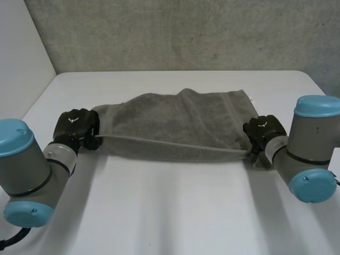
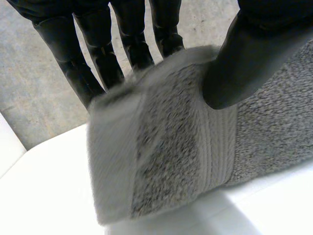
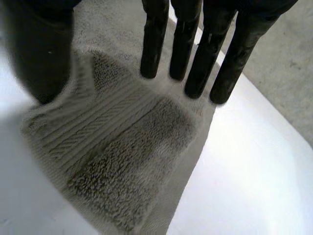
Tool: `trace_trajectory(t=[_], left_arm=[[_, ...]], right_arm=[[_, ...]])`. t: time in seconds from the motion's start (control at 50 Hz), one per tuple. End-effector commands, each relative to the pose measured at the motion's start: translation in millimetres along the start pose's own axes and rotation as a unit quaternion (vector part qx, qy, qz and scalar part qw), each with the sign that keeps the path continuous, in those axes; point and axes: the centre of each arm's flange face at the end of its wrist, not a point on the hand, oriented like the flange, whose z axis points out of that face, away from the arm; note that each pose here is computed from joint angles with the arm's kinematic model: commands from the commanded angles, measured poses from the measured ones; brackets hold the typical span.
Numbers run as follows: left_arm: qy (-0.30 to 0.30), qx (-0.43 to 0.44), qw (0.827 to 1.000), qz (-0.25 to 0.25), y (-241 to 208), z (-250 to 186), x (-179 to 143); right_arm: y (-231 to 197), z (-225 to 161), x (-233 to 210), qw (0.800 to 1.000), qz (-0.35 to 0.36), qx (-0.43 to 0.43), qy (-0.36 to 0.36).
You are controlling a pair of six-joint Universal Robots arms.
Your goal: Fold the towel.
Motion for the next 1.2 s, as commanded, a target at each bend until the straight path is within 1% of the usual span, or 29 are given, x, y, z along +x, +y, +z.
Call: trace_trajectory(t=[0.02,0.08,0.16,0.2,0.22,0.26,0.28,0.32,0.34,0.36,0.38,0.42,0.44,0.48,0.5,0.54,0.66,0.7,0.76,0.82,0.86,0.88,0.92,0.98,1.04,1.08,1.14,1.18,1.2], left_arm=[[-0.006,-0.012,1.000,-0.001,3.9,-1.9,-4.8],[0.001,-0.015,1.000,0.001,2.0,-5.7,-0.5],[0.011,0.000,1.000,0.004,-14.6,-12.8,0.9],[0.032,0.024,0.999,0.005,-35.6,-22.3,4.4],[0.032,0.024,0.999,0.005,-35.7,-22.4,4.4],[0.051,0.046,0.998,0.007,-54.5,-32.2,7.1],[0.051,0.046,0.998,0.007,-54.6,-32.2,7.1],[0.057,0.048,0.997,0.008,-64.5,-42.3,6.9],[0.057,0.048,0.997,0.008,-64.5,-42.4,6.9],[0.058,0.043,0.997,0.008,-66.4,-47.2,6.5],[0.058,0.043,0.997,0.008,-66.5,-47.2,6.5],[0.060,0.028,0.998,0.006,-66.4,-58.0,5.8],[0.060,0.028,0.998,0.006,-66.4,-58.1,5.8],[0.059,0.015,0.998,0.005,-60.9,-69.9,4.8],[0.059,0.015,0.998,0.005,-60.9,-70.0,4.8],[0.068,0.006,0.998,0.004,-53.7,-82.1,6.8],[0.075,-0.010,0.997,-0.002,-42.1,-86.6,-0.2],[0.062,-0.005,0.998,-0.006,-44.1,-78.8,-13.3],[0.060,-0.003,0.998,-0.007,-44.6,-73.4,-17.8],[0.068,0.013,0.998,-0.005,-52.0,-59.3,-20.4],[0.074,0.014,0.997,-0.002,-46.8,-36.0,-18.6],[0.074,0.014,0.997,-0.002,-46.8,-35.9,-18.6],[0.077,0.023,0.997,0.001,-47.1,-8.4,-17.3],[0.072,0.022,0.997,0.002,-44.4,5.3,-18.8],[0.067,0.027,0.997,0.006,-41.3,31.7,-14.8],[0.064,0.035,0.997,0.009,-38.3,58.7,-8.3],[0.060,0.041,0.997,0.010,-37.5,72.3,-8.7],[0.055,0.052,0.997,0.012,-34.1,94.5,-7.9],[0.055,0.052,0.997,0.012,-34.1,94.6,-7.9]], right_arm=[[-6.1,-3.8,6.7,0.999,0.021,0.009,-0.034],[-22.9,-13.4,9.4,0.998,0.013,0.038,-0.047],[-44.8,-29.2,18.3,0.996,0.002,0.068,-0.049],[-67.8,-48.5,26.9,0.993,-0.037,0.099,-0.045],[-67.9,-48.6,26.9,0.993,-0.038,0.099,-0.045],[-84.9,-66.7,34.0,0.985,-0.114,0.123,-0.043],[-85.0,-66.8,34.1,0.985,-0.114,0.123,-0.043],[-88.0,-78.3,36.1,0.970,-0.207,0.114,-0.050],[-88.0,-78.3,36.1,0.970,-0.207,0.114,-0.050],[-84.8,-83.4,35.9,0.961,-0.253,0.095,-0.060],[-84.8,-83.5,35.9,0.961,-0.253,0.095,-0.060],[-73.0,-95.8,29.9,0.946,-0.304,0.049,-0.103],[-73.0,-95.8,29.9,0.946,-0.304,0.049,-0.104],[-62.2,-107.1,20.4,0.938,-0.306,0.019,-0.159],[-62.2,-107.1,20.4,0.938,-0.306,0.019,-0.159],[-54.2,-115.5,12.9,0.932,-0.305,0.007,-0.196],[-58.2,-117.3,19.3,0.930,-0.312,0.021,-0.193],[-63.6,-111.2,35.4,0.931,-0.323,0.027,-0.166],[-69.8,-101.9,41.7,0.929,-0.334,0.035,-0.152],[-66.5,-90.9,40.1,0.929,-0.334,0.030,-0.158],[-63.2,-64.2,36.5,0.927,-0.337,0.024,-0.163],[-63.2,-64.0,36.5,0.927,-0.337,0.025,-0.163],[-65.8,-42.1,27.3,0.923,-0.344,0.033,-0.166],[-67.0,-31.4,21.4,0.921,-0.350,0.038,-0.166],[-69.4,-7.4,17.4,0.919,-0.359,0.046,-0.154],[-73.6,16.3,16.0,0.918,-0.366,0.065,-0.138],[-76.6,28.3,15.6,0.918,-0.369,0.078,-0.123],[-82.8,48.5,10.4,0.915,-0.376,0.111,-0.098],[-82.9,48.6,10.3,0.915,-0.376,0.111,-0.098]])
